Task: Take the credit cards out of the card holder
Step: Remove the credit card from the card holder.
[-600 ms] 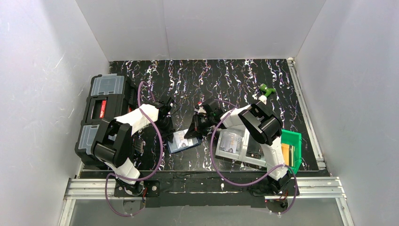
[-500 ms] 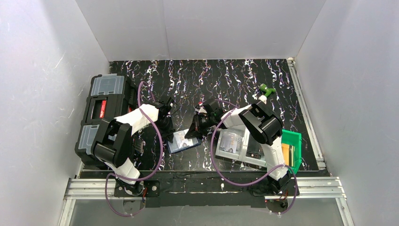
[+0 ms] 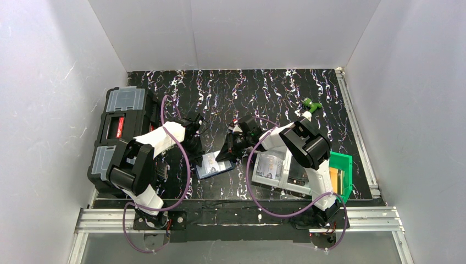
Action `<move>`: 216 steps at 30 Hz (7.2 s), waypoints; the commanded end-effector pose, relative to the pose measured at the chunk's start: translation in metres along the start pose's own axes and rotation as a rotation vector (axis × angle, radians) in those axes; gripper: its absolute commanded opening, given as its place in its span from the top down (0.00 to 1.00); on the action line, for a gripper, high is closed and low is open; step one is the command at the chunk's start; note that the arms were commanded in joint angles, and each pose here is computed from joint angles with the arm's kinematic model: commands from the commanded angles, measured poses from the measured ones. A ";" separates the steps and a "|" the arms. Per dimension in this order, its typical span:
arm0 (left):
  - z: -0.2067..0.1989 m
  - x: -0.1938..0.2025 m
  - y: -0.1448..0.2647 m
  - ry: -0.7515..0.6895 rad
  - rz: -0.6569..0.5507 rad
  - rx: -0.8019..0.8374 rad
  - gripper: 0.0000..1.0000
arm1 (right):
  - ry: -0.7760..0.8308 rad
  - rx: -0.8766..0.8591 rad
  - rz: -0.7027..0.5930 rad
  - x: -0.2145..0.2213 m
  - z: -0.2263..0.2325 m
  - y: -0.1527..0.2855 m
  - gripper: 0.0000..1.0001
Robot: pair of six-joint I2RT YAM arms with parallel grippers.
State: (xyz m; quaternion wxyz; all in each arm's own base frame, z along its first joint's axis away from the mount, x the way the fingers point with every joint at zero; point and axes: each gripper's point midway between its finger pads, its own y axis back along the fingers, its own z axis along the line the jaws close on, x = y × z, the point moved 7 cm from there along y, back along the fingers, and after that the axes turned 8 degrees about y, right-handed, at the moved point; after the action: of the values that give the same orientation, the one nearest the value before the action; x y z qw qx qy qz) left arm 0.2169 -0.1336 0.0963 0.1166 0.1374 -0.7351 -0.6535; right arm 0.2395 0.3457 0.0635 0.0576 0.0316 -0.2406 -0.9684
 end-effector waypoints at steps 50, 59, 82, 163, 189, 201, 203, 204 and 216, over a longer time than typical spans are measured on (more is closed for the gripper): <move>0.026 0.005 -0.037 -0.023 0.040 -0.182 1.00 | 0.064 0.010 0.053 -0.004 0.018 -0.017 0.86; 0.027 0.006 -0.040 -0.024 0.050 -0.199 1.00 | 0.105 0.006 0.055 -0.004 0.027 -0.015 0.83; 0.032 0.009 -0.046 -0.022 0.074 -0.230 1.00 | 0.059 -0.077 0.055 0.001 0.023 -0.014 0.83; 0.034 0.009 -0.050 -0.020 0.085 -0.257 1.00 | 0.043 0.051 -0.079 -0.006 0.015 0.020 0.99; 0.032 0.009 -0.051 -0.024 0.091 -0.245 1.00 | 0.030 -0.032 0.030 -0.006 0.016 -0.006 0.70; 0.035 0.009 -0.049 -0.026 0.083 -0.266 1.00 | 0.022 0.040 0.002 -0.006 0.005 0.002 0.98; 0.035 0.009 -0.049 -0.024 0.084 -0.267 1.00 | 0.024 0.063 -0.018 -0.008 0.003 0.009 0.99; 0.035 0.009 -0.049 -0.023 0.084 -0.265 1.00 | 0.025 0.073 -0.027 -0.009 0.002 0.012 0.99; 0.026 0.005 -0.041 -0.016 0.065 -0.217 1.00 | 0.098 0.152 -0.088 -0.012 0.021 0.044 0.99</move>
State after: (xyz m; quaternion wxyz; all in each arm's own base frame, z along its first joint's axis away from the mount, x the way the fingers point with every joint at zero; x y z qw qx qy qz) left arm 0.2191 -0.1336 0.0924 0.1410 0.1144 -0.7239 -0.6655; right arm 0.2489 0.3260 0.0856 0.0434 0.0589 -0.2853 -0.9557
